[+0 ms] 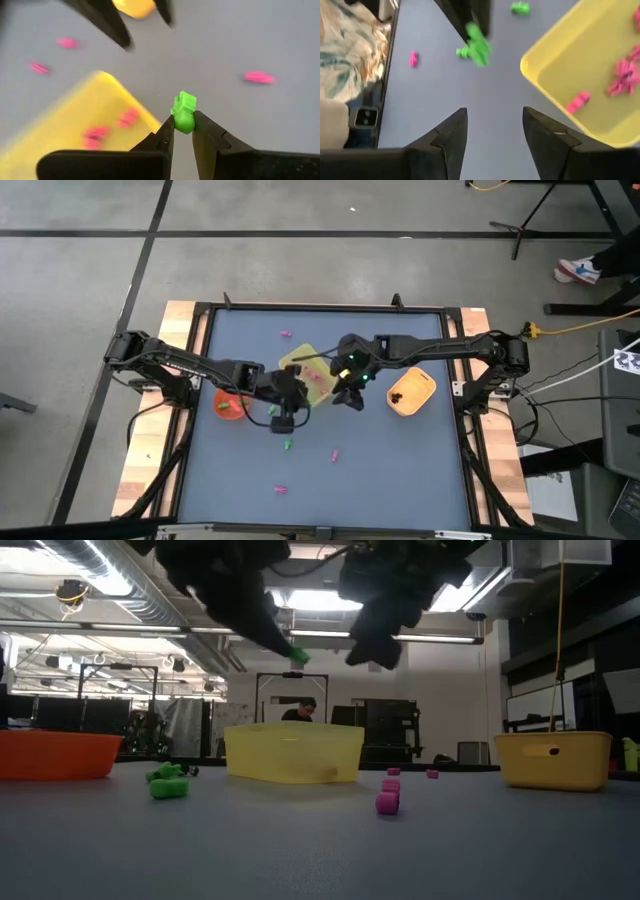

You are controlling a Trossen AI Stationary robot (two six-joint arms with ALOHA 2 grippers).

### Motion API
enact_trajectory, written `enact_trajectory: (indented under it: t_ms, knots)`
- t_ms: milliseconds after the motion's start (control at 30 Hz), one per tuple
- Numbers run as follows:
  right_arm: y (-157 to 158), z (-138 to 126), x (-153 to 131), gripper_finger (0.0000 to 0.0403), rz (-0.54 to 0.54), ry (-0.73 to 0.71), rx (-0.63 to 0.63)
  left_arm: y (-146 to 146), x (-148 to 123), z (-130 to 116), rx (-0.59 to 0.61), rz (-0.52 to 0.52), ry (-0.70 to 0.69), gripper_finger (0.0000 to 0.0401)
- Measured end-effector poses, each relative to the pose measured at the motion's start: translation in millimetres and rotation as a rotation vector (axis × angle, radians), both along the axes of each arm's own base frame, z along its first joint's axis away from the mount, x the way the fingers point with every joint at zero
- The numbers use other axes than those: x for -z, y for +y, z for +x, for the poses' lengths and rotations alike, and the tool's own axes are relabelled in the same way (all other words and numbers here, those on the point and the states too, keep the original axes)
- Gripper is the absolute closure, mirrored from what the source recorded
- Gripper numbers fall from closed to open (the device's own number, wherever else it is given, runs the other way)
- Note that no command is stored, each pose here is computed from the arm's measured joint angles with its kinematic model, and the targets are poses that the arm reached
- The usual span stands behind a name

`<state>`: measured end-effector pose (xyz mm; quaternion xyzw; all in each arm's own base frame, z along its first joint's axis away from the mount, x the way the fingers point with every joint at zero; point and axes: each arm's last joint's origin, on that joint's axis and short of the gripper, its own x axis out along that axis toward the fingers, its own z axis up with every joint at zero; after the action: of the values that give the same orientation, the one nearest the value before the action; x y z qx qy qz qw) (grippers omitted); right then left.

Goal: Sort Halloween decoration
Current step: Put the green skeleton toy into the orange bin, then put the pink skeleton toy into the yellow bin

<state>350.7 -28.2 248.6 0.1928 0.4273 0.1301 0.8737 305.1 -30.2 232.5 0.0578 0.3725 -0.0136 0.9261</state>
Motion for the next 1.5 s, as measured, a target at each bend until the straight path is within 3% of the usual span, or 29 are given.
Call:
enact_trajectory:
  t_ms: [133,267,400,567,800,1000,1200,1500]
  knots:
    - [0,-5,4,0.0212,-0.027,0.056,-0.007,-5,4,-4,0.003,-0.249,0.081,0.0368]
    - [-1,-7,6,0.0212,-0.071,0.088,0.025,-8,9,-11,-0.009,-0.428,0.206,0.0368]
    - [-3,-7,6,0.0212,-0.117,0.095,0.056,-9,14,-28,-0.067,-0.513,0.394,0.0368]
    - [-4,-6,7,0.0212,-0.154,0.089,0.054,-6,17,-54,-0.205,-0.544,0.647,0.0368]
    - [-4,-6,7,0.0212,-0.167,0.082,0.037,-1,11,-85,-0.385,-0.461,0.854,0.0368]
    - [-3,-7,7,0.0212,-0.166,0.087,0.036,7,9,-100,-0.549,-0.27,0.909,0.0368]
    - [-3,-7,7,0.0212,-0.166,0.087,0.036,11,9,-102,-0.608,-0.134,0.885,0.0357]
    - [-3,-7,7,0.0212,-0.166,0.09,0.036,11,9,-101,-0.662,-0.146,0.865,0.0309]
